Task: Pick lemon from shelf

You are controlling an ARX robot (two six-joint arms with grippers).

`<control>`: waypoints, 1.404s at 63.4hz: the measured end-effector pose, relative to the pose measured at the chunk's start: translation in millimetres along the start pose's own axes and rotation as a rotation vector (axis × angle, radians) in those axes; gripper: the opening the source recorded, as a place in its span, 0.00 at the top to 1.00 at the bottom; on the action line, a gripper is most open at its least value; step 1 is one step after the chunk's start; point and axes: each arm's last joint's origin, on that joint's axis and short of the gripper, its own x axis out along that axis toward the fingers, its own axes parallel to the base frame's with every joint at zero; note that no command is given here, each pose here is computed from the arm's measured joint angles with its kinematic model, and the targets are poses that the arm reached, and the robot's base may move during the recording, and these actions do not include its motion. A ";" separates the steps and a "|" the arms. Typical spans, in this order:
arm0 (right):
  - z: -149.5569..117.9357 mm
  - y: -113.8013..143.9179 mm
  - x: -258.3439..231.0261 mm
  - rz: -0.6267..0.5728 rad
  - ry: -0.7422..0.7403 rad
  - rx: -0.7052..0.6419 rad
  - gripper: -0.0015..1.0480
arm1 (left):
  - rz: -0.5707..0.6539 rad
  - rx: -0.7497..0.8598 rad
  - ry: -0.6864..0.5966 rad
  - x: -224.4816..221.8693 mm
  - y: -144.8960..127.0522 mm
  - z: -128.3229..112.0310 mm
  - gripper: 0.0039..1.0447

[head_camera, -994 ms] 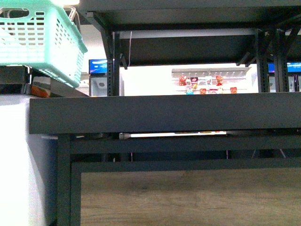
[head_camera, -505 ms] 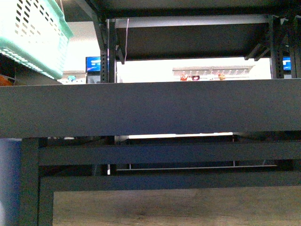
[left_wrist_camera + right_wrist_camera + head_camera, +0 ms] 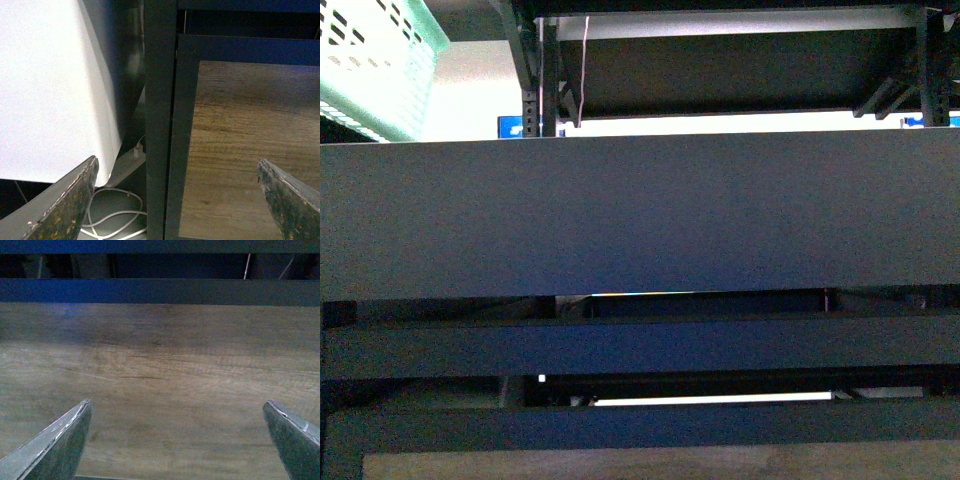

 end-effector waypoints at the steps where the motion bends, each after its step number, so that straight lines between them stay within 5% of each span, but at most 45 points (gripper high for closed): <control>1: 0.0 0.0 0.0 0.001 0.000 0.000 0.02 | 0.000 0.000 0.000 0.0 0.0 0.0 0.07; 89: 0.1 0.0 0.0 0.000 0.000 0.000 0.02 | 0.000 0.000 0.000 0.0 0.0 0.0 0.07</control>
